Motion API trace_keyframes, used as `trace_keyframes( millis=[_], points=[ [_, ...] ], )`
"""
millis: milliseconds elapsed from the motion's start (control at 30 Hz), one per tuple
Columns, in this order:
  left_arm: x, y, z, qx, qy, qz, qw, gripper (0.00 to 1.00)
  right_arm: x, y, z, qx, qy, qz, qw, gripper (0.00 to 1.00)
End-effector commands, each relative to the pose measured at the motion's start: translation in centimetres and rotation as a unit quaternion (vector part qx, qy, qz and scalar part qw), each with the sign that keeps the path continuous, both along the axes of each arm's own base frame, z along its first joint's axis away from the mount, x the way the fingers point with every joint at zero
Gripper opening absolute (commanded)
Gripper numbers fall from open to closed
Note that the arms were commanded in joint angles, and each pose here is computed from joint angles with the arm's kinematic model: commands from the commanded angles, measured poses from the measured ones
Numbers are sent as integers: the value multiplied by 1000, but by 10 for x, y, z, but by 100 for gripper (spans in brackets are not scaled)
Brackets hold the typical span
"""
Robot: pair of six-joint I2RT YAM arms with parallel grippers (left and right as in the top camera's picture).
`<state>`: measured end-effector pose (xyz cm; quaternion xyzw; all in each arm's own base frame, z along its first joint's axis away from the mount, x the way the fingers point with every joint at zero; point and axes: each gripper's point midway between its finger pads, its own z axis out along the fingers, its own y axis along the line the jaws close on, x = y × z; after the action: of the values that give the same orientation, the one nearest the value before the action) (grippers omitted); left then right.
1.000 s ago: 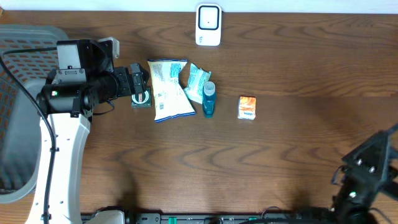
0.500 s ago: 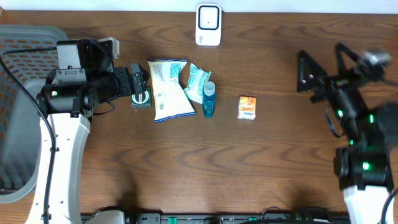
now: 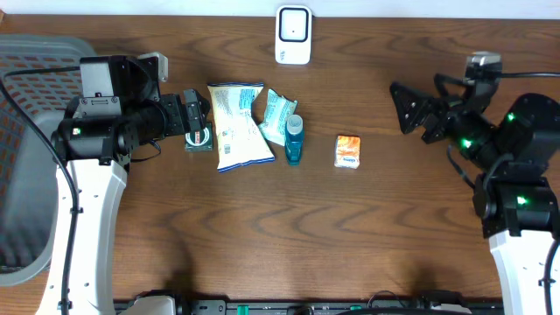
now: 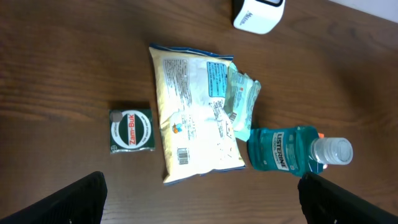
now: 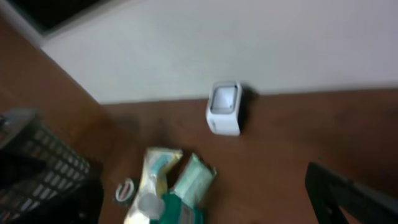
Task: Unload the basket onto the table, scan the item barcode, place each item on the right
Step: 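Raise the right arm and move the right gripper toward the orange pack, then lower the right gripper onto the orange pack and grasp it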
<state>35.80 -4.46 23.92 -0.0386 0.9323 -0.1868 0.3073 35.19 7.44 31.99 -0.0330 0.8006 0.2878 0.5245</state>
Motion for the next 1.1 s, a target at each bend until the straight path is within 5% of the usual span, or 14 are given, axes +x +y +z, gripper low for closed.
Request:
trace_keyframes(
  millis=[0, 333, 767, 1067],
  points=[
    [1, 1, -1, 9, -3, -6, 1000, 98, -2, 0, -11, -10, 26, 0, 1000, 99],
    [1, 1, -1, 9, -3, -6, 1000, 98, -9, -4, -35, -14, 80, -13, 997, 99],
    [1, 1, -1, 9, -3, -6, 1000, 98, 20, 6, 4, 61, 18, -25, 998, 99],
    [1, 1, -1, 9, -3, -6, 1000, 98, 52, 43, -116, 17, 180, -21, 983, 95]
  ],
)
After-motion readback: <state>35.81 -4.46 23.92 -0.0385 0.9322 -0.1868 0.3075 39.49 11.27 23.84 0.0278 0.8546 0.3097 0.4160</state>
